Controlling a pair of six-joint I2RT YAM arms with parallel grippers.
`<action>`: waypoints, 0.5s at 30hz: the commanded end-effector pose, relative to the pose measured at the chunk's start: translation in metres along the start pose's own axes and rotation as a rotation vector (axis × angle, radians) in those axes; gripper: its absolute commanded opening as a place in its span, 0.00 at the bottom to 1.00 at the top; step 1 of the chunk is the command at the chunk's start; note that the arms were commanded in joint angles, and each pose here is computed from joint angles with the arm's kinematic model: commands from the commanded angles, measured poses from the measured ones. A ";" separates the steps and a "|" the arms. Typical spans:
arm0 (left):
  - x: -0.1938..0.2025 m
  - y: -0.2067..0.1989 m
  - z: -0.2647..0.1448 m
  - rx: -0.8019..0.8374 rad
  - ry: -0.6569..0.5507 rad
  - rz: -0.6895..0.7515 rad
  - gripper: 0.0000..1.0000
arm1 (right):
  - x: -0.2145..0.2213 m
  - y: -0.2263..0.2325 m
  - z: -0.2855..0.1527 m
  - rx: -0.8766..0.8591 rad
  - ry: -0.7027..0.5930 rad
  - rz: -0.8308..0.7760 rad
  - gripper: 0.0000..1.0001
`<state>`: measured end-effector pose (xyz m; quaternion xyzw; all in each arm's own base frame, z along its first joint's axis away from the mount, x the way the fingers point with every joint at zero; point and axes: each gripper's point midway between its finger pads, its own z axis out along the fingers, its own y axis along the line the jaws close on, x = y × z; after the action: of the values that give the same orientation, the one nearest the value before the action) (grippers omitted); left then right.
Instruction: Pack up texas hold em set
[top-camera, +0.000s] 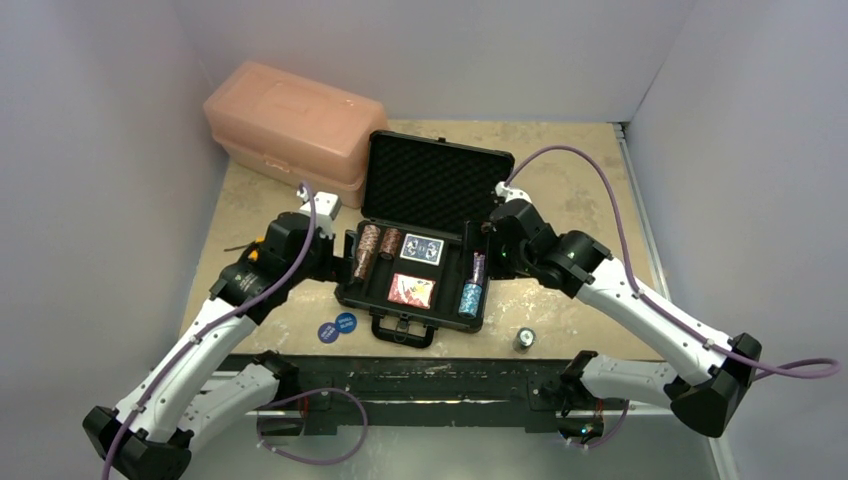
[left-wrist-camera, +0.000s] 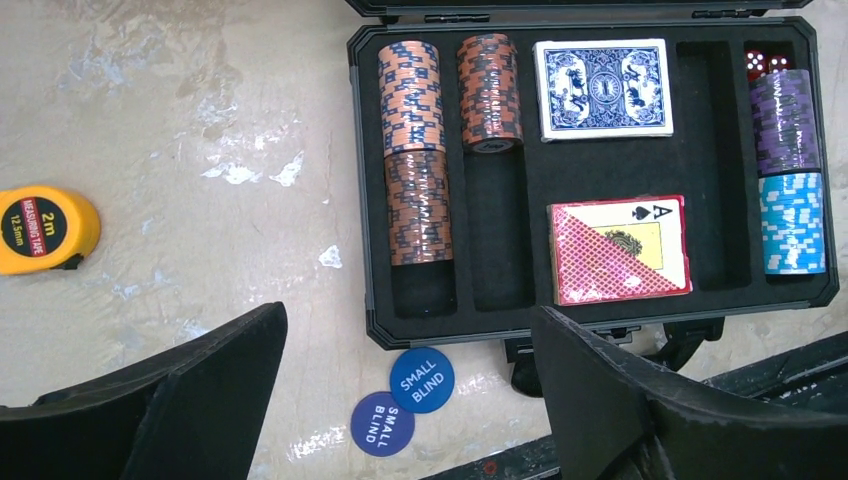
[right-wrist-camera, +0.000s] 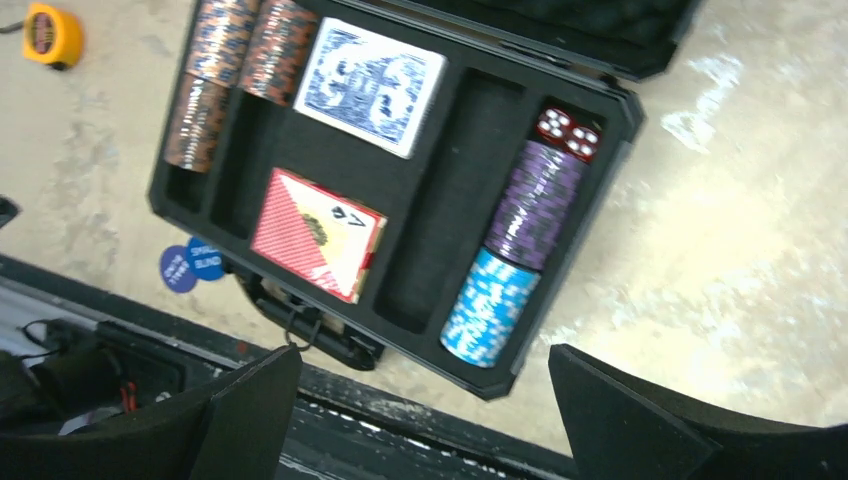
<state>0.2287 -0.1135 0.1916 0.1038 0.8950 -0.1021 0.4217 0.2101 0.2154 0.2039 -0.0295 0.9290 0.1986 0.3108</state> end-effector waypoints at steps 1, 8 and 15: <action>-0.008 -0.006 0.004 0.035 -0.031 0.015 0.94 | 0.006 -0.040 -0.014 0.173 -0.043 0.080 0.99; -0.014 -0.011 -0.007 0.079 -0.099 0.011 1.00 | 0.051 -0.093 -0.022 0.363 0.002 0.180 0.99; -0.020 -0.013 -0.017 0.088 -0.135 -0.043 1.00 | 0.088 -0.122 -0.029 0.439 0.049 0.246 0.99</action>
<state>0.2201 -0.1205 0.2049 0.1106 0.8735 -0.1431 0.4520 0.1560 0.1190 0.1392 0.1030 0.9579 0.0545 0.2623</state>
